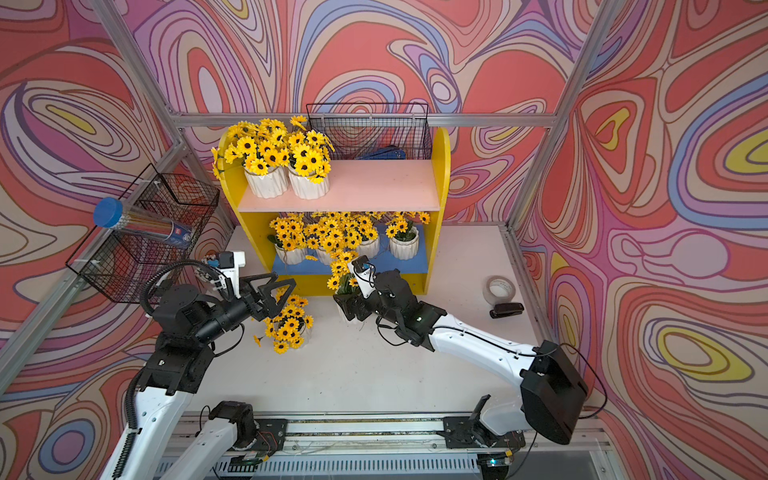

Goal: Take the sunflower pots off the shelves
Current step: Place the sunflower pot at the center of the board.

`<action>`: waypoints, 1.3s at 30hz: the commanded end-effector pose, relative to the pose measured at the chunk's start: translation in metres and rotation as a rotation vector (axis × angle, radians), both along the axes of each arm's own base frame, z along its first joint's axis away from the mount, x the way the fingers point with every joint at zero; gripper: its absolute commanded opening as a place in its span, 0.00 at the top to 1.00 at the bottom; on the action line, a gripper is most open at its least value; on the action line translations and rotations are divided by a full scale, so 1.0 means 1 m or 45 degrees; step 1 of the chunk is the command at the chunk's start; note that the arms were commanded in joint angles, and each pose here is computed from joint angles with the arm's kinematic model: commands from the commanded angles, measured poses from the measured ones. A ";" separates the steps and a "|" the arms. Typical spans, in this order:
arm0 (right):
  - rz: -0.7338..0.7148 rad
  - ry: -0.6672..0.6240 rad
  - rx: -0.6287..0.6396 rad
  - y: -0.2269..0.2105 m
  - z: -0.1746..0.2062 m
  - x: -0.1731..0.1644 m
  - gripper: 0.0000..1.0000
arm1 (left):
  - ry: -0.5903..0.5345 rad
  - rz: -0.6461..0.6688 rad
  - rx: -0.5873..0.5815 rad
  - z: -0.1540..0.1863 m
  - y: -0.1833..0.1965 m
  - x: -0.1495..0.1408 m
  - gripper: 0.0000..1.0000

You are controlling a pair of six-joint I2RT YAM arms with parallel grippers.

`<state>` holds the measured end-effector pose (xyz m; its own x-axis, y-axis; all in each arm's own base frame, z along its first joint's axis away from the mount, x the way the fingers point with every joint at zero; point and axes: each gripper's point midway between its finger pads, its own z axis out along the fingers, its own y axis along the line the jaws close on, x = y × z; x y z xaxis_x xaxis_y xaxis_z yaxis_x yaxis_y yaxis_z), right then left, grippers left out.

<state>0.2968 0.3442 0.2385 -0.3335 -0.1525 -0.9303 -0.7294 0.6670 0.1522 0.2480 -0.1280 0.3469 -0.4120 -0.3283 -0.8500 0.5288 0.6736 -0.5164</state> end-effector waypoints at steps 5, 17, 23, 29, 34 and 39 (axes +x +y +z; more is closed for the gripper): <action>0.076 -0.028 0.104 0.040 -0.019 -0.011 1.00 | 0.135 0.159 0.089 -0.034 0.021 -0.004 0.00; 0.000 -0.125 0.086 0.058 -0.086 -0.012 1.00 | 0.231 0.258 0.183 -0.064 0.038 -0.027 0.00; -0.039 -0.134 0.027 0.060 -0.133 -0.015 1.00 | 0.237 0.233 0.170 -0.064 0.034 -0.023 0.00; -0.036 -0.077 -0.025 0.058 -0.174 -0.019 1.00 | 0.237 0.225 0.151 -0.064 0.032 -0.022 0.00; -0.065 -0.044 -0.056 0.054 -0.202 -0.020 1.00 | 0.227 0.222 0.149 -0.063 0.032 -0.022 0.00; -0.090 -0.004 -0.057 0.050 -0.216 -0.025 1.00 | 0.225 0.220 0.142 -0.063 0.032 -0.023 0.00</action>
<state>0.2833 0.4117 0.0886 -0.2080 -0.0403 -0.9773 -0.7120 0.6914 0.1230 0.2265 -0.0953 0.2841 -0.5086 -0.3134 -0.8019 0.2964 0.8107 -0.5048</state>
